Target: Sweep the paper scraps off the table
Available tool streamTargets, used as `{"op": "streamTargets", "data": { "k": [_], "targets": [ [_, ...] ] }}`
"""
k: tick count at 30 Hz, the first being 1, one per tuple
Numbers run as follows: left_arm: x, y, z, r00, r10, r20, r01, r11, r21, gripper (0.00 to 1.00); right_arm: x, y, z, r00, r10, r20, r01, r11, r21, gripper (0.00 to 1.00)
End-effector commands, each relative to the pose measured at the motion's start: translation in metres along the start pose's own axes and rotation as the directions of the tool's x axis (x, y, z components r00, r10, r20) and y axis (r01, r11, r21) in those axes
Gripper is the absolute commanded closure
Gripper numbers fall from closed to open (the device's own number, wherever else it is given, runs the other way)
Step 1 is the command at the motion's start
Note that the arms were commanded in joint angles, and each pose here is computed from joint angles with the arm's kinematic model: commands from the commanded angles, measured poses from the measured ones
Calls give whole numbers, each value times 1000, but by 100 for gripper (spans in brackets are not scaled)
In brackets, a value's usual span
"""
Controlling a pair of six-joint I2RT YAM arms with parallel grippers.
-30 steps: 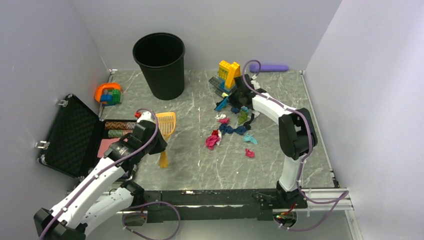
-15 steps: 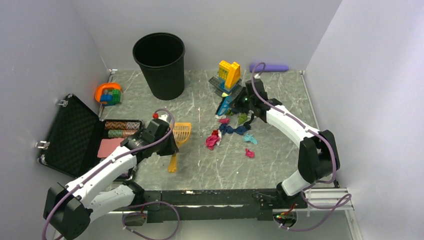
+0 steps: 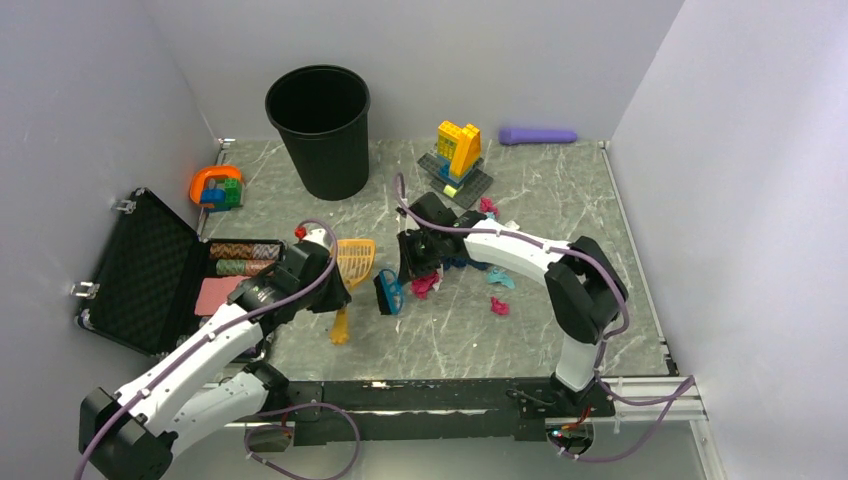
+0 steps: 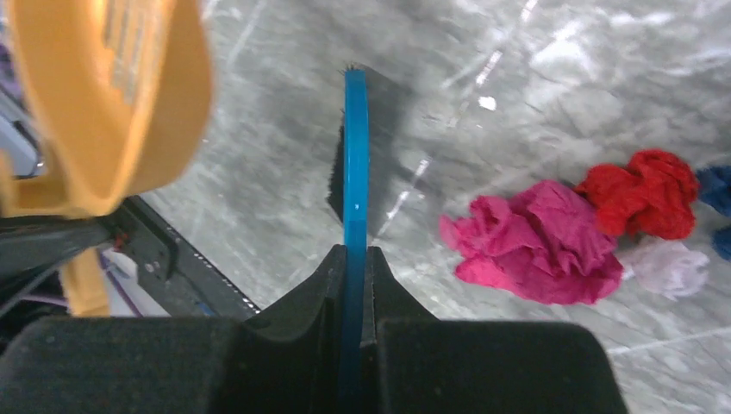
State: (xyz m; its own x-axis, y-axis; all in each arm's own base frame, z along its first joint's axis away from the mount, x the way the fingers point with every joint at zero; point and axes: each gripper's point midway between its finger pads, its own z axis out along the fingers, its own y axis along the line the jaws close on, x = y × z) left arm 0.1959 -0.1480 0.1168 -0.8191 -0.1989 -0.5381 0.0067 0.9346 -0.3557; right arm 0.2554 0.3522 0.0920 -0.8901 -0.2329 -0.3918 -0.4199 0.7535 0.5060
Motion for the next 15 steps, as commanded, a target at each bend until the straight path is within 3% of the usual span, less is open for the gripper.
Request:
{"op": "streamTargets", "data": {
  "k": [1, 9, 15],
  "targets": [
    [-5, -7, -5, 1000, -8, 18, 8, 1000, 28, 100, 8, -42, -9, 999, -7, -45, 15, 983, 181, 100],
    [4, -28, 6, 999, 5, -51, 1, 992, 126, 100, 0, -114, -57, 999, 19, 27, -31, 848, 529, 100],
    [14, -38, 26, 992, 56, -112, -39, 988, 153, 100, -18, -139, -101, 990, 30, 138, -112, 765, 635, 100]
  ]
}}
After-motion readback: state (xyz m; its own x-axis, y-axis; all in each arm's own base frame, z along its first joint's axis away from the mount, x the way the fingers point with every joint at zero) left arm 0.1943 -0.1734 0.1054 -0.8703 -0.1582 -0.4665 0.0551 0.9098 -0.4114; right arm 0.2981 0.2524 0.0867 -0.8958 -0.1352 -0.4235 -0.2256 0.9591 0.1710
